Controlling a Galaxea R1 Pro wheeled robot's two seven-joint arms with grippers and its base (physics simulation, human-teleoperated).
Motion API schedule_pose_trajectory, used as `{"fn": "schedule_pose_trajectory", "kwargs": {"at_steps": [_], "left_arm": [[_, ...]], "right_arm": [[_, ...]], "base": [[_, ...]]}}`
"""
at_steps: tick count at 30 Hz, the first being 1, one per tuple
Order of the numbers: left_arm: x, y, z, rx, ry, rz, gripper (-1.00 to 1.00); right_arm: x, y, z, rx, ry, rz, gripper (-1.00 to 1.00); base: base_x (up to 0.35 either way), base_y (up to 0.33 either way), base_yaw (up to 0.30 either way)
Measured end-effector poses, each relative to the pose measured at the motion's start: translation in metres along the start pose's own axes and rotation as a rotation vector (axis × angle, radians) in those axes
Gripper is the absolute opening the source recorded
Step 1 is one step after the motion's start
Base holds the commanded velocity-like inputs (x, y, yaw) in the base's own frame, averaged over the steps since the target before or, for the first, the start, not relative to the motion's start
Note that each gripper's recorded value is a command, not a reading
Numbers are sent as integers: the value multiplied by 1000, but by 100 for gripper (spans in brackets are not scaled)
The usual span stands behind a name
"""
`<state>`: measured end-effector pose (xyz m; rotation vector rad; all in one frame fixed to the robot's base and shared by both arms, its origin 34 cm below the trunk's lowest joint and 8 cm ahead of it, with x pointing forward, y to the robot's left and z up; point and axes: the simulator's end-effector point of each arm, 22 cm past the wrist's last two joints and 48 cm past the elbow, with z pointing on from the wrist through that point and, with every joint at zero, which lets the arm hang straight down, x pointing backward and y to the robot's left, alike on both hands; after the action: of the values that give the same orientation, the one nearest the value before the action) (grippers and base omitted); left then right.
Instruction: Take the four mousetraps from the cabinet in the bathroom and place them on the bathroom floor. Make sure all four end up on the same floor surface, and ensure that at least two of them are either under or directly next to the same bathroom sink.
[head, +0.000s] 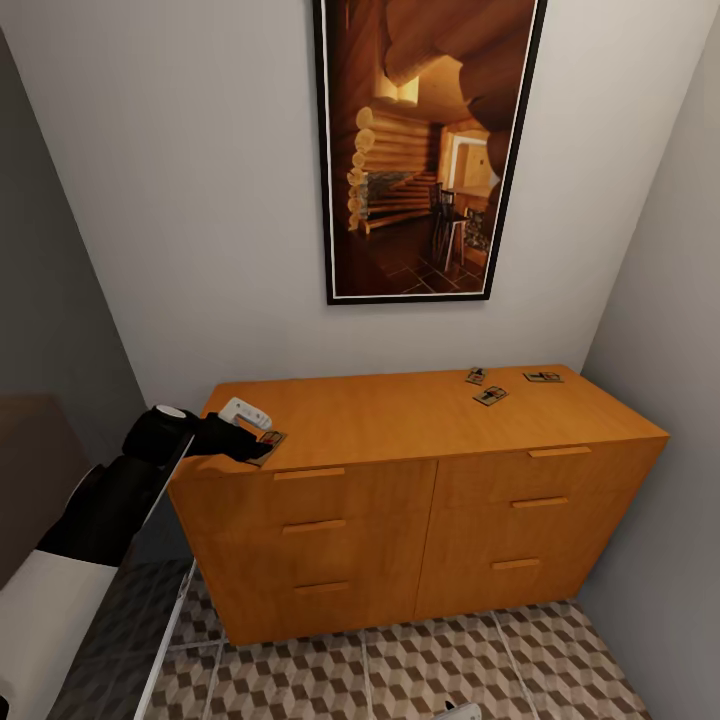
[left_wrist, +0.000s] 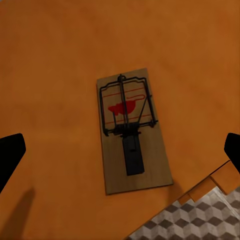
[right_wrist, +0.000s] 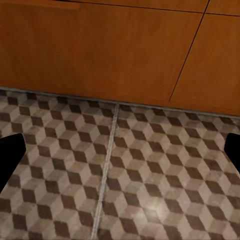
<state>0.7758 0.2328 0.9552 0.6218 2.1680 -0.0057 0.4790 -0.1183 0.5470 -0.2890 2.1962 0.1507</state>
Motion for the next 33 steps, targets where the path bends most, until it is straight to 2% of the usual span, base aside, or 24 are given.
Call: {"fn": "schedule_pose_trajectory", "kwargs": {"at_steps": [33], "left_arm": [[19, -7, 22, 29, 43, -18, 100]], "right_arm": [[16, 5, -1, -9, 38, 11, 100]], "base": [[0, 0, 0]]}}
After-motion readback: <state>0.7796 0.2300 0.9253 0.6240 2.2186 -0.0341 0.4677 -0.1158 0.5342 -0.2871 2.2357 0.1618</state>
